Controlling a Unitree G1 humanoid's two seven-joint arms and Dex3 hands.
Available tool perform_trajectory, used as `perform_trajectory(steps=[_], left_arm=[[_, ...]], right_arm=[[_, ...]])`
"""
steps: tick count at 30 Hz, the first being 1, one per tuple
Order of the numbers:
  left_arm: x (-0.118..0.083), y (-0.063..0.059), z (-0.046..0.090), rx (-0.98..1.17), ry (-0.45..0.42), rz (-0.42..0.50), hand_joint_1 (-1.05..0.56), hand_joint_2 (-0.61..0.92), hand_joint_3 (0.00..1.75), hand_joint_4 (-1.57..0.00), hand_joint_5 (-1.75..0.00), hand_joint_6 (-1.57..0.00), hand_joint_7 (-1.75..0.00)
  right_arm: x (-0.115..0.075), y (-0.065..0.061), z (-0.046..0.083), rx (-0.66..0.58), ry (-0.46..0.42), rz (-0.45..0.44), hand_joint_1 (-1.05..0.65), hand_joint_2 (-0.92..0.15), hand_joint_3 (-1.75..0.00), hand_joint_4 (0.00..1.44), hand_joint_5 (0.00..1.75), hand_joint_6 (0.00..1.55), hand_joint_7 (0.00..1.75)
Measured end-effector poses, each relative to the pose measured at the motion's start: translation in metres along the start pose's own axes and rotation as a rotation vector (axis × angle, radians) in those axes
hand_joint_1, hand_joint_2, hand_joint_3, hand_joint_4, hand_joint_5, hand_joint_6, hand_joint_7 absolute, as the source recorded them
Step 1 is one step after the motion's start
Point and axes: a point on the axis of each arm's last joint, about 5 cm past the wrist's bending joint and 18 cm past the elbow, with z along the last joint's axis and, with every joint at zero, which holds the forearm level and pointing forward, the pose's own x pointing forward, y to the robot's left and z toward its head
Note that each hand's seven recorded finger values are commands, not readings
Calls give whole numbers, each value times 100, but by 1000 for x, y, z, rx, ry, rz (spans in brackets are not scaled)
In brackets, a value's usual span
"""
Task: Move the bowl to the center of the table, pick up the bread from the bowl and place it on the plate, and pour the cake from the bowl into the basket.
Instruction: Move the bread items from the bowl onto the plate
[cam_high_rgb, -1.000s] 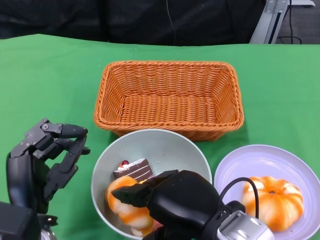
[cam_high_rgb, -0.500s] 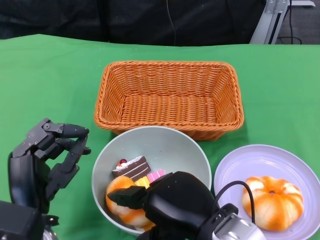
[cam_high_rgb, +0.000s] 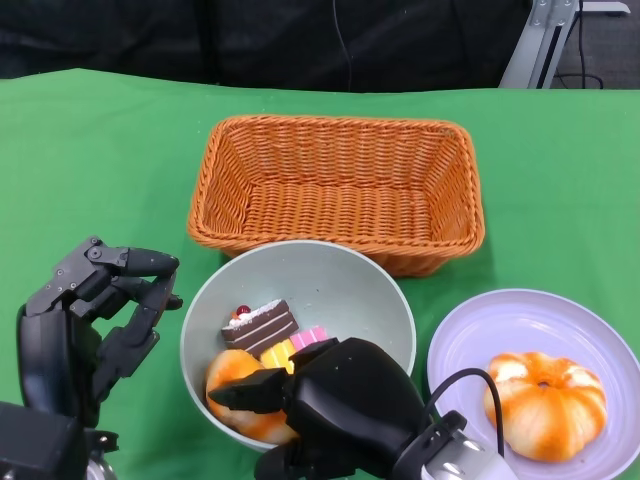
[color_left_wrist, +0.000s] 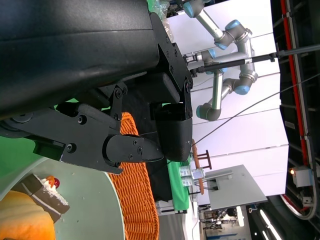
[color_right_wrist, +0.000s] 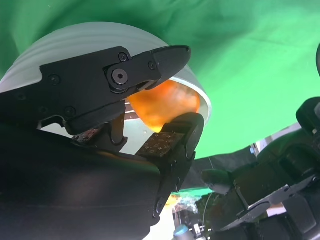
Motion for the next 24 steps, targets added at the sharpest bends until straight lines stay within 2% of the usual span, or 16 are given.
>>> perform_trajectory(steps=[5,6,7,8,9,10,13,20,23,24], left_arm=[[0,1,0,3,-3,-2,-21,92,27,-77,-143,-82,-105],[0,1,0,3,-3,-2,-21,91,27,-77,-143,-82,-105],[-1,1,-1,2,-1,-1,-21,91,27,-77,-143,-82,-104],[-1,1,-1,0,2,0,-20,92,26,-77,-143,-82,-104],[-1,1,-1,-3,3,2,-20,92,26,-77,-143,-82,-104],[-1,1,-2,-4,5,2,-20,92,26,-77,-143,-82,-103],[-1,2,-2,-3,6,1,-21,92,25,-77,-142,-82,-102],[-2,4,-3,6,12,-16,-20,92,25,-78,-142,-83,-101],[-2,4,-3,5,12,-16,-19,92,26,-78,-141,-84,-101],[-2,4,-3,3,12,-14,-19,92,26,-78,-141,-84,-101]], right_arm=[[0,2,0,20,4,-17,-24,-90,0,67,135,108,12],[0,2,-1,23,5,-19,-24,-91,0,66,138,105,20],[1,2,-1,29,7,-24,-23,-90,0,66,140,96,39],[1,3,-1,39,10,-29,-23,-90,0,65,145,82,70],[1,3,-1,51,13,-35,-23,-90,0,64,148,75,84],[1,3,-1,60,13,-39,-23,-90,0,63,149,70,94],[1,3,-2,74,14,-49,-22,-90,0,63,151,67,100],[0,4,-2,96,23,-60,-24,-92,-1,64,150,70,90],[0,3,-2,116,28,-64,-24,-92,-2,75,119,90,39],[-1,3,-2,126,29,-67,-25,-92,-2,77,115,93,32]])
